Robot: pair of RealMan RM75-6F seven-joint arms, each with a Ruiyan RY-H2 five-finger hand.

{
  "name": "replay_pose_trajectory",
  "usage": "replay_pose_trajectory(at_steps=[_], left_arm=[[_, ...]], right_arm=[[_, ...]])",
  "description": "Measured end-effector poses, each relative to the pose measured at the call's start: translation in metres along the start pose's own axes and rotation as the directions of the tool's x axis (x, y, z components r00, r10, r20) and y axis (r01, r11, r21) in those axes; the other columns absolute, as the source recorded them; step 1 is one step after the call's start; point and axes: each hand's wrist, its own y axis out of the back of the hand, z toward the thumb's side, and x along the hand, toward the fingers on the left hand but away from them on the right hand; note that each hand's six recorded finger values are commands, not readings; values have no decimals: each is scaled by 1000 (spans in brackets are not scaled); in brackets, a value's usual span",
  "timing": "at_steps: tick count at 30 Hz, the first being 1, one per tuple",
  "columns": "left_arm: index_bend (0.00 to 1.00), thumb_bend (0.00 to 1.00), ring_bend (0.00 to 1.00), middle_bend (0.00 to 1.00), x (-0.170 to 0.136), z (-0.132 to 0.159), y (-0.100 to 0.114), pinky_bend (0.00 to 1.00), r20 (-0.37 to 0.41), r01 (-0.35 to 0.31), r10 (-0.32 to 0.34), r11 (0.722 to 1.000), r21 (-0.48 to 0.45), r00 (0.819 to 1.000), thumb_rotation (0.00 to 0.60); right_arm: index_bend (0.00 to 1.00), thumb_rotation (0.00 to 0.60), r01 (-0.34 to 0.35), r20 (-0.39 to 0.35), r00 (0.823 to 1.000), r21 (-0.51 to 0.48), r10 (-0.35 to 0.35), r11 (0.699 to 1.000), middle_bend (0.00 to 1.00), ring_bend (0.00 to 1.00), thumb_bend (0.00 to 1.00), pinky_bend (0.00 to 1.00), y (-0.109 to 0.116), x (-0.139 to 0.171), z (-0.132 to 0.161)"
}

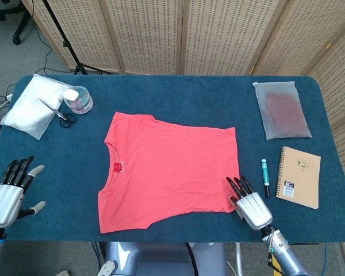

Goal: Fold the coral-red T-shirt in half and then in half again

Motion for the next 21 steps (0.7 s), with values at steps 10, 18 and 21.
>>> replay_pose_trajectory(at_steps=[10,18,21], left_arm=[[415,0,0,0,-15,54,-55,0,363,47,-38,999,-16,931,600],[422,1,0,0,-19,81,-95,0,480,116,-83,992,-40,873,600],[430,6,0,0,-21,86,-104,0,492,141,-102,989,-43,864,600]], right_arm=[[559,600,-4,3,1000,0,4,1000,0,0,483,0,1,-1,0],[559,600,-9,7,1000,4,9,1000,0,0,488,0,0,-1,-1],[559,600,-12,9,1000,7,12,1000,0,0,489,0,-1,-2,-1]])
